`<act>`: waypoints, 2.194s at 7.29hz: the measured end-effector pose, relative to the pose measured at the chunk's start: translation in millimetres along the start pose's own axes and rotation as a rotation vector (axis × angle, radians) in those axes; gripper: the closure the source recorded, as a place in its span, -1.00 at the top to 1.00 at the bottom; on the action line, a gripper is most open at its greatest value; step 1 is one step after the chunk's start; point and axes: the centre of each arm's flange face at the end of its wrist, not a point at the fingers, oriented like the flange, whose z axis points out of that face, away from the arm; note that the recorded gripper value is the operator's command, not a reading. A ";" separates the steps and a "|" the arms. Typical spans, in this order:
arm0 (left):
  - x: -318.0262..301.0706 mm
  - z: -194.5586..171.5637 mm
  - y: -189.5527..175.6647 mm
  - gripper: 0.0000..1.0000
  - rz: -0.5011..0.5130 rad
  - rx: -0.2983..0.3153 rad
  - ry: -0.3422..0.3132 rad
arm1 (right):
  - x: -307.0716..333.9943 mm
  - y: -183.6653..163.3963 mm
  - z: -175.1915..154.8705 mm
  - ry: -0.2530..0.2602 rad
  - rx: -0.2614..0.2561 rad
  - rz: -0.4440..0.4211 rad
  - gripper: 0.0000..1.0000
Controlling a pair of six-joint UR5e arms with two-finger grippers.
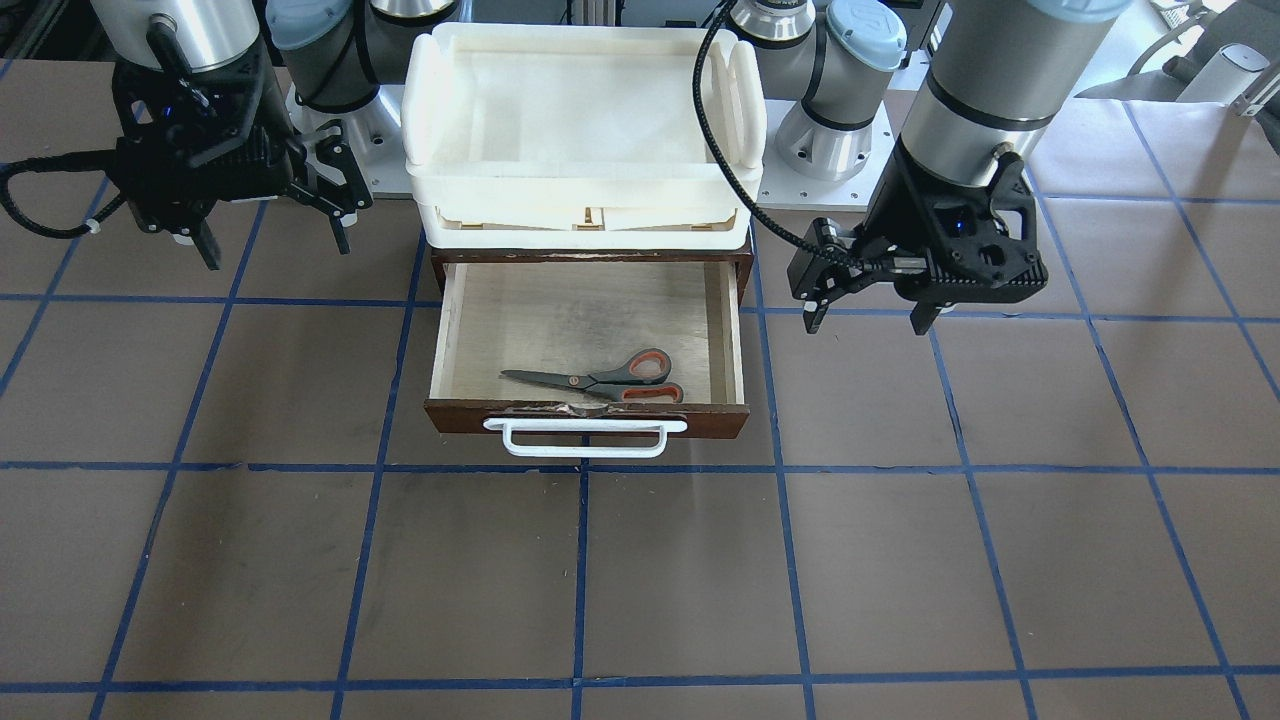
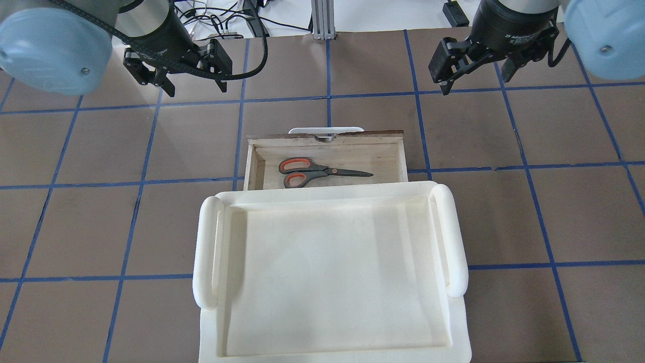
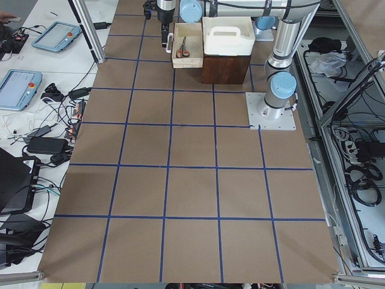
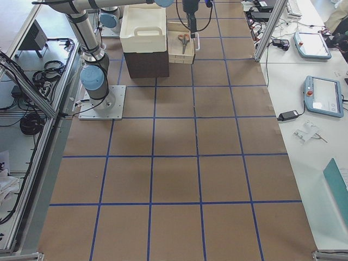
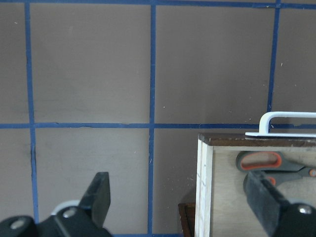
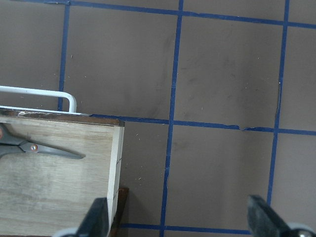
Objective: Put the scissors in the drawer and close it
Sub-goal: 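Raise the right gripper away from the drawer while the left arm starts moving, then move the left gripper over the drawer's white handle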
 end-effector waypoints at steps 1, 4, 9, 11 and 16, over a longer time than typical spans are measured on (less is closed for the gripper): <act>17.3 17.7 -7.9 1.00 0.010 0.005 0.004 | -1.6 -0.3 -1.6 -0.017 0.006 0.020 1.00; 63.0 61.8 -24.1 1.00 0.048 -0.007 -0.020 | -1.7 -0.6 -1.5 -0.024 0.010 0.017 1.00; 116.4 136.2 -23.8 1.00 0.009 -0.044 -0.045 | -2.6 -3.7 -2.6 -0.034 0.037 0.017 1.00; 124.7 168.6 -27.6 1.00 -0.001 -0.055 -0.041 | -2.7 -4.4 -2.6 -0.034 0.043 0.017 1.00; 127.2 192.9 -25.9 1.00 -0.090 -0.100 -0.058 | -2.8 -4.0 -1.3 -0.035 0.042 0.017 1.00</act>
